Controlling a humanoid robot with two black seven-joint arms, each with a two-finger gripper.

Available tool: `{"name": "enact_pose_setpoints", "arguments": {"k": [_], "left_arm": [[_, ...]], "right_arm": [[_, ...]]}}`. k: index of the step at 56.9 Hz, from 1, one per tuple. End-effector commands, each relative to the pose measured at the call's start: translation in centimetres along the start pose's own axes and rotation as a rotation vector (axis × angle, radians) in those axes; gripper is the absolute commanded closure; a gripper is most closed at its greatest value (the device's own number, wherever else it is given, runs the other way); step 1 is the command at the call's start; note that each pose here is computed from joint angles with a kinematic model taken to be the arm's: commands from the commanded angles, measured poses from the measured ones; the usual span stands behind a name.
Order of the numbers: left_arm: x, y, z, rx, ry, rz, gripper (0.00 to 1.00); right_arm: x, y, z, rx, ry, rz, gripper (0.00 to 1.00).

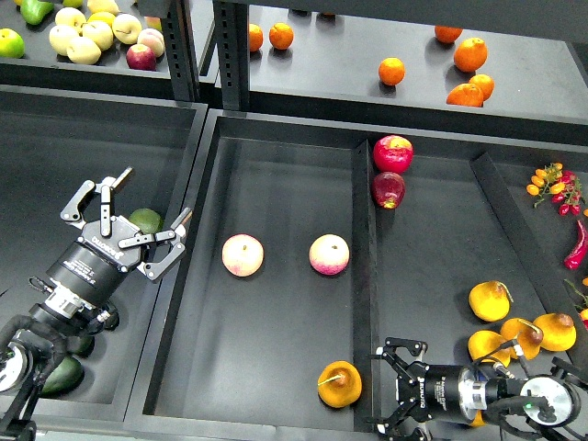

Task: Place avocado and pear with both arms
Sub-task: 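Lower the right gripper onto the orange-yellow pear and close it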

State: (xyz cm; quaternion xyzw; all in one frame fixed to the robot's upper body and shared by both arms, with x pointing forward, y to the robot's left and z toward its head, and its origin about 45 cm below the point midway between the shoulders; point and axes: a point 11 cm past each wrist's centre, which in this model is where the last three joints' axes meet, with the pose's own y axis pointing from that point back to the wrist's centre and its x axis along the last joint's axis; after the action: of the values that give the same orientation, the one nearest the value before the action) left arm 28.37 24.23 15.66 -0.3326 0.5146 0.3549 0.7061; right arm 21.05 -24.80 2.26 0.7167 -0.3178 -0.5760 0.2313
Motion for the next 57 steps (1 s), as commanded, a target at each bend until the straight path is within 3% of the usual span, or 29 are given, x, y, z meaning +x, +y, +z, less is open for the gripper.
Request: {"name": "enact_pose_setpoints", "arguments": {"k": [1,38,44,57], "left_arm": [[0.0,0.0,-0.1,0.001,0.001,-0.001,0.01],[0.0,-0.1,-0.3,0.009,0.004,-0.002,0.01],[0.0,-0.1,-0.3,0.009,0.002,-0.001,0.01],[0.0,0.0,-0.3,0.008,0.004,0.0,0.01]], "right_arm": [[-0.2,-0.8,-0.4,0.005,-0.003,-0.002,0.0],[0.1,-3.4,0.0,0.0,-0.038,0.014,0.01],[0.3,-3.5,0.0,-0.002,-0.03,0.022,0.05],[-0.1,-4.4,-0.6,0.03,-0.064,0.011,0.25]]}}
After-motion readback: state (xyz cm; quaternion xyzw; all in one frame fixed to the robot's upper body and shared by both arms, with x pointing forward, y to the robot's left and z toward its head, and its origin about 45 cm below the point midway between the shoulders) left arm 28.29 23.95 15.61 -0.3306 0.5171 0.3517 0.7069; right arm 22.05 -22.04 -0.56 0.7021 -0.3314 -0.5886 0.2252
